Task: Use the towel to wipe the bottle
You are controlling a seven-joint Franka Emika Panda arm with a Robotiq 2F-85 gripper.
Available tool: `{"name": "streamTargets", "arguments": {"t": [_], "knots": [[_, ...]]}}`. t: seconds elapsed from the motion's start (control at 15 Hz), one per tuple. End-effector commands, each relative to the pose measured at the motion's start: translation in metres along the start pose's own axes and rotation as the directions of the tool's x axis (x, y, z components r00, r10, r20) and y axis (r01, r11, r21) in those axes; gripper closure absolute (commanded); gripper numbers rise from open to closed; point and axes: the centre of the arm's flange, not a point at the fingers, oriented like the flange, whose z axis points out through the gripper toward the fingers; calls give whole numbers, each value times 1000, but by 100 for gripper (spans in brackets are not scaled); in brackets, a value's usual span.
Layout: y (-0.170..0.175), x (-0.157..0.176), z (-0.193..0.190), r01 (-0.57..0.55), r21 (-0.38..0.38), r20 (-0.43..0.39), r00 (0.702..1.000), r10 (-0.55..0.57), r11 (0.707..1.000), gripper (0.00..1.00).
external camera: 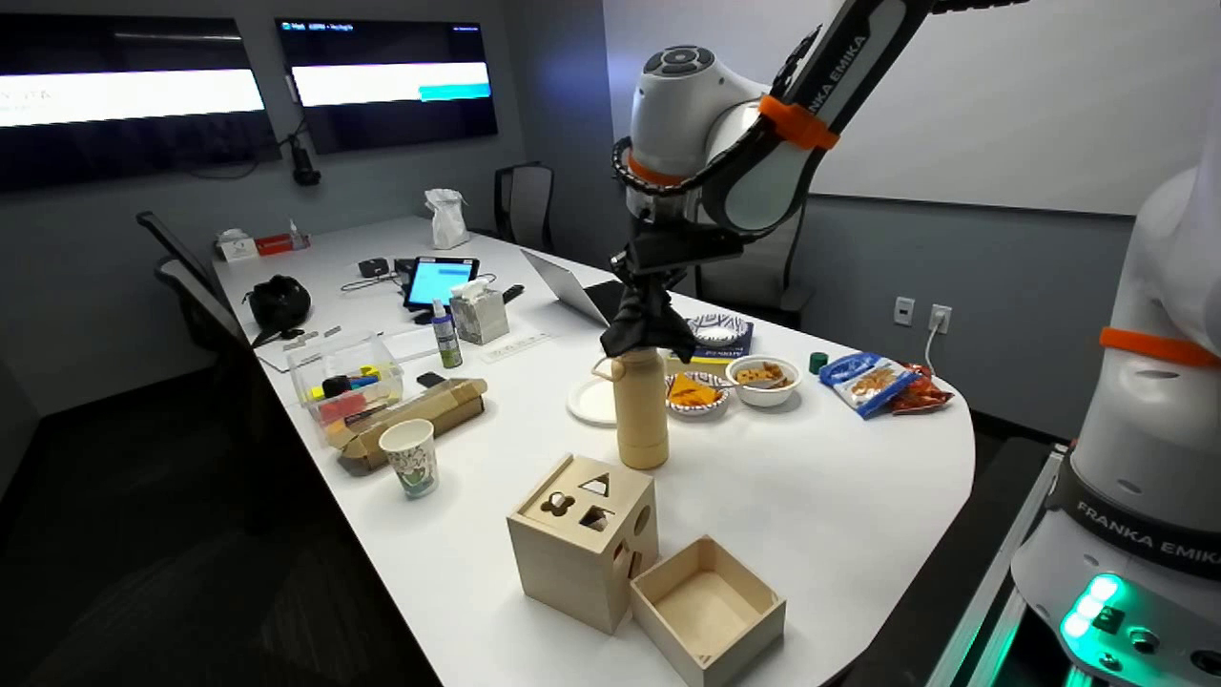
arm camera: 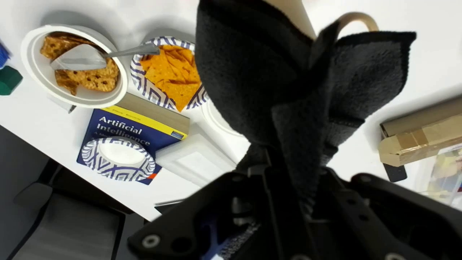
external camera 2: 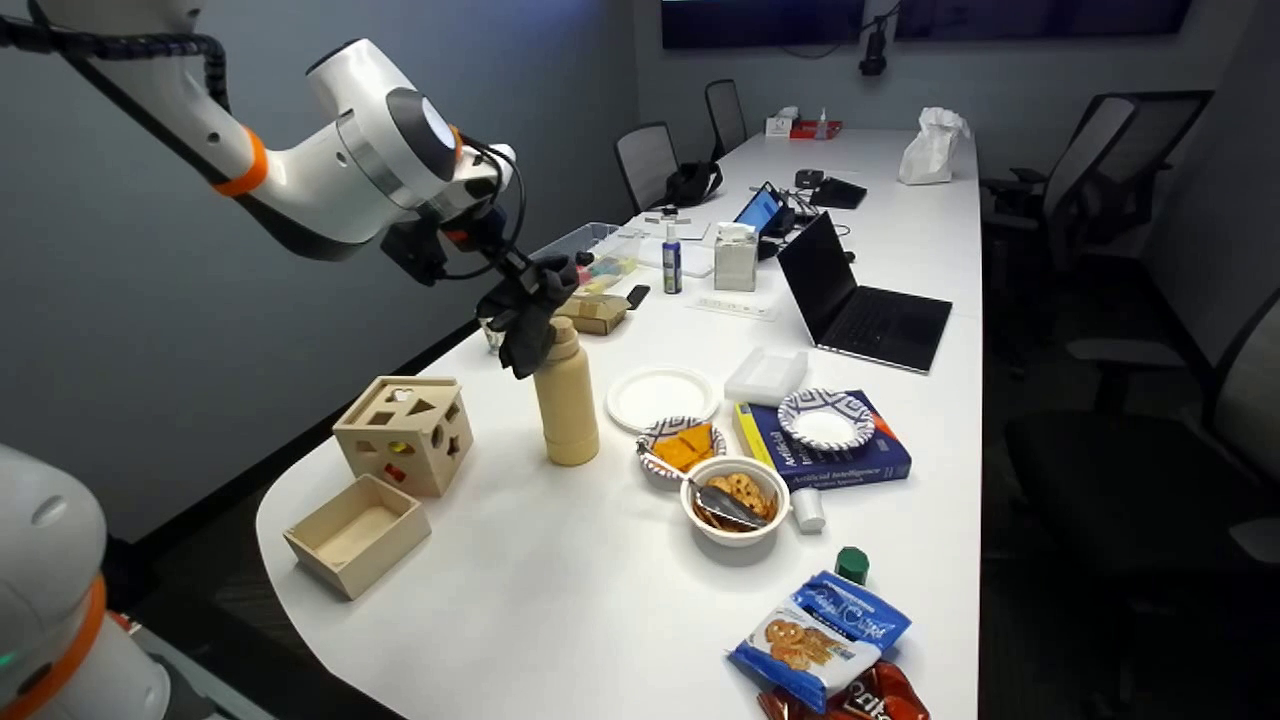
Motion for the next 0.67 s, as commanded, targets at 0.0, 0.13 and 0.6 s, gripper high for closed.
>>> {"name": "streamTargets", "arguments": {"t": [0.0, 0.13, 0.6], "knots": [[-1, -15, 4, 8, 2, 48, 999, -8, 1000, 97], [-4, -18, 12, 14, -1, 50, 999, -14, 1000, 97], [-4, 0, 17, -2, 3, 35, 999, 2, 1000, 97]]}}
